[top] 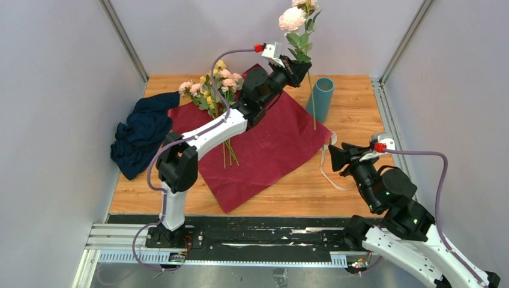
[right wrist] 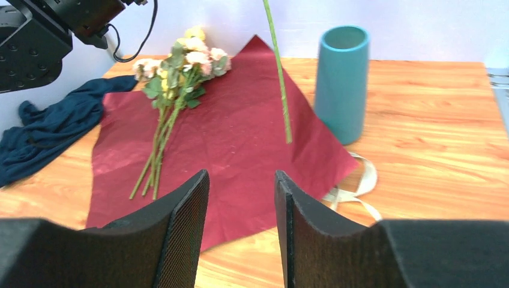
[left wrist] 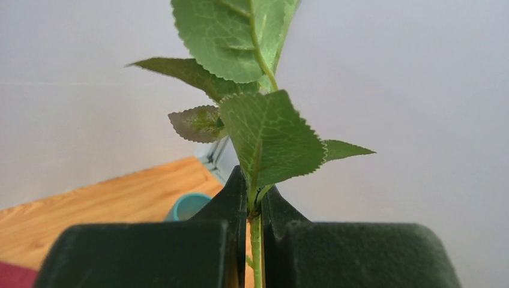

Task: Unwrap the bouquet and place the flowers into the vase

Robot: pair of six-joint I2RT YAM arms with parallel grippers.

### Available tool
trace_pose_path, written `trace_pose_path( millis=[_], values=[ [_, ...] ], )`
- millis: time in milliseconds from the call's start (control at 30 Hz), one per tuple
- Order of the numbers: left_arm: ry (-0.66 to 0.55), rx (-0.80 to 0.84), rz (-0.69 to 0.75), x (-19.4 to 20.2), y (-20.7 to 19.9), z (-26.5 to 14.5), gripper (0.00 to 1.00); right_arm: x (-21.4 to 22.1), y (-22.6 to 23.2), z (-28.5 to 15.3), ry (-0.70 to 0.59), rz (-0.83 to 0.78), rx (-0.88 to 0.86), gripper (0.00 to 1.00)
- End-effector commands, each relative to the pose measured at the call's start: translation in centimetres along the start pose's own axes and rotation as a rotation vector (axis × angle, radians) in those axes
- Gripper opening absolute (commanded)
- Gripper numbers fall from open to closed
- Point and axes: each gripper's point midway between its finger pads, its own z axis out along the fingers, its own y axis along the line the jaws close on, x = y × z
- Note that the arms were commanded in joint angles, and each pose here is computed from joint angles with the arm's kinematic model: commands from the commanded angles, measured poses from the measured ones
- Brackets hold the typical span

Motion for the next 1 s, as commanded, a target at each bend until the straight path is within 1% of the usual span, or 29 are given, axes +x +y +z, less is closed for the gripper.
trace_pose_path(
  millis=[0, 67, 167, 300, 400, 500, 600, 767, 967],
  values=[
    [-0.212, 0.046, 0.014, -3.9, 0.4, 2.4, 0.00, 1.2, -3.7, -1.7, 0.043, -0.090, 0.143, 0.47],
    [-0.262, 0.065, 0.012, -4.7, 0.6, 3.2, 0.00, 1.6, -4.4, -2.1, 0.052, -0.100, 0.167, 0.47],
    [-0.331, 0.049, 0.016, -6.2, 1.2, 4.1, 0.00, 2.3, -5.2, -2.3, 0.068, -0.123, 0.201, 0.47],
    [-0.409, 0.030, 0.016, -8.6, 1.8, 3.5, 0.00, 2.7, -5.7, -2.4, 0.079, -0.143, 0.230, 0.46],
    [-0.482, 0.035, -0.002, -11.2, 1.8, 2.7, 0.00, 2.6, -5.7, -2.2, 0.086, -0.152, 0.237, 0.45],
    [-0.524, 0.045, 0.012, -13.4, 1.2, 2.6, 0.00, 2.8, -5.3, -1.8, 0.101, -0.158, 0.220, 0.45],
    [-0.545, 0.045, 0.041, -14.7, 0.8, 3.2, 0.00, 2.8, -4.5, -1.5, 0.109, -0.146, 0.188, 0.45],
    [-0.552, 0.023, 0.083, -15.0, 1.3, 4.9, 0.00, 2.9, -4.1, -1.4, 0.114, -0.152, 0.168, 0.45],
    [-0.534, -0.035, 0.162, -13.4, 3.3, 6.3, 0.00, 1.3, -3.8, -1.9, 0.076, -0.132, 0.137, 0.45]
  ],
)
